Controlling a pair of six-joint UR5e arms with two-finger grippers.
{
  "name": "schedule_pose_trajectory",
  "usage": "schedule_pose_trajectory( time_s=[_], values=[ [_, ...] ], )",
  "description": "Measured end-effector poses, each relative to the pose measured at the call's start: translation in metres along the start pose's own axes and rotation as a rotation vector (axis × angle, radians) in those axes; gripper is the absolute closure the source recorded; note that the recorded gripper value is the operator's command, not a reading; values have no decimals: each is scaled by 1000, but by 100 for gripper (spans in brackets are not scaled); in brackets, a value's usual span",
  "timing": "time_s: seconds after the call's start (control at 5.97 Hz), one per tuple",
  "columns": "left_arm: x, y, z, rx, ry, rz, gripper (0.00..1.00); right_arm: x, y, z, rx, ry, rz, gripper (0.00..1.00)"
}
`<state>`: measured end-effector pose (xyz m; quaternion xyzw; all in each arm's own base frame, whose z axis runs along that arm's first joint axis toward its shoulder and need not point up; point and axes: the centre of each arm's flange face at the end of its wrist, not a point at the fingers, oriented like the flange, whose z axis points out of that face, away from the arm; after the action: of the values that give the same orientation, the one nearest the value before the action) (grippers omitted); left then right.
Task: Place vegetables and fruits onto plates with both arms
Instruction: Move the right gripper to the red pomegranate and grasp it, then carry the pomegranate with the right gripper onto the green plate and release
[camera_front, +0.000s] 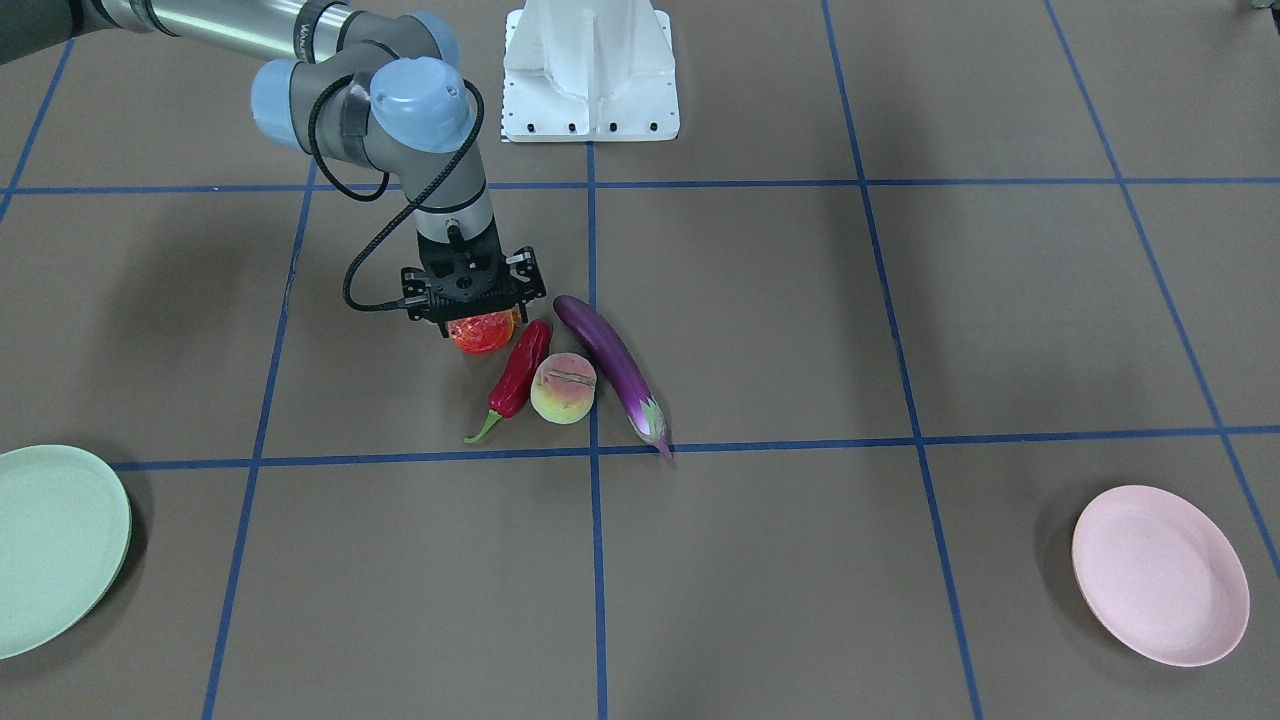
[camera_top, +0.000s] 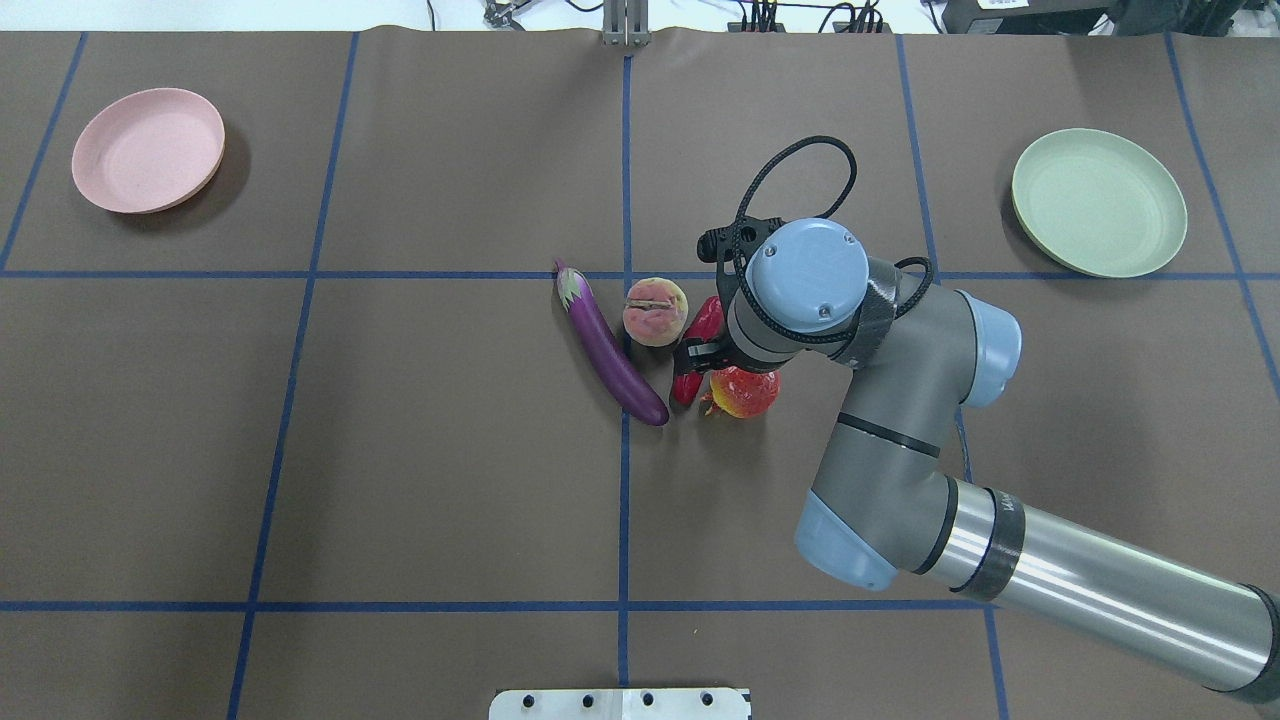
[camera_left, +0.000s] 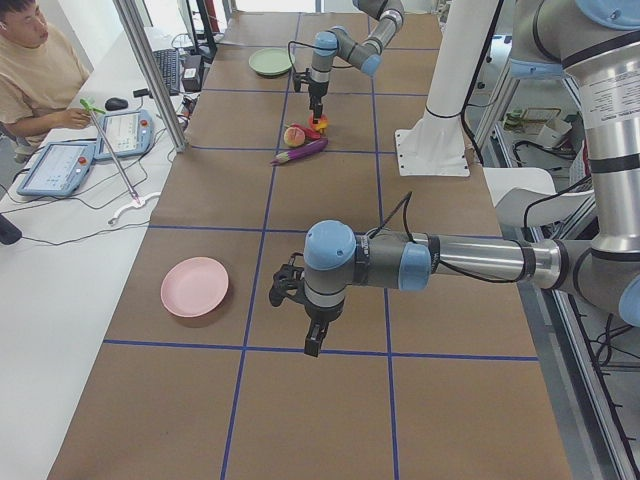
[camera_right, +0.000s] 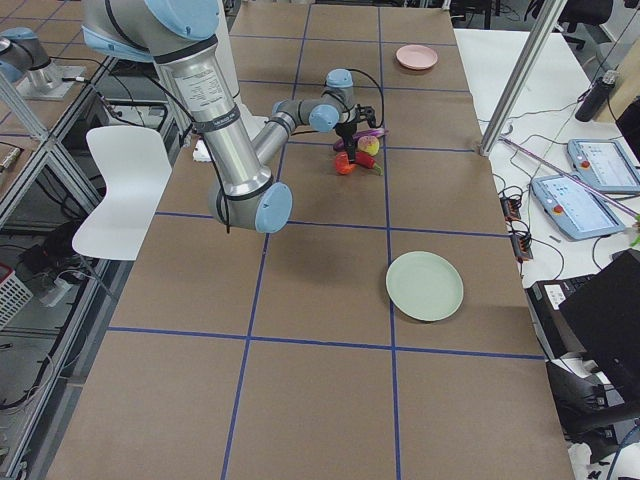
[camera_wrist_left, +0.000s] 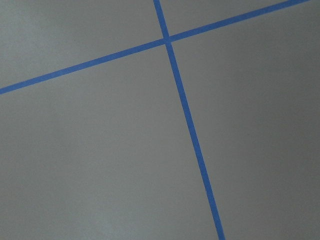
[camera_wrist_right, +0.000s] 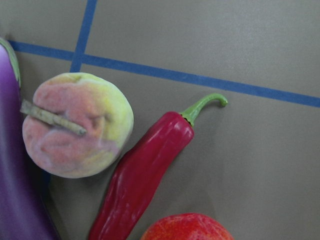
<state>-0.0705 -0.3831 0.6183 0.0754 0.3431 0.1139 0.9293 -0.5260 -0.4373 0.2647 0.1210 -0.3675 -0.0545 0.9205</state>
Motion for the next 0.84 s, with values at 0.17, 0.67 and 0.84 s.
schedule_pose_trajectory(
  time_s=[0.17, 0.67, 0.84],
  values=[
    [0, 0, 0, -1, 0, -1, 0, -1, 5, 5, 1, 25, -9, 0],
    [0, 2, 1, -3, 1, -2, 0, -7, 22, 18, -6, 100, -39, 79],
    [0, 2, 0, -2, 0, -2, 0, -10, 24, 17, -6, 102, -43, 100]
  ],
)
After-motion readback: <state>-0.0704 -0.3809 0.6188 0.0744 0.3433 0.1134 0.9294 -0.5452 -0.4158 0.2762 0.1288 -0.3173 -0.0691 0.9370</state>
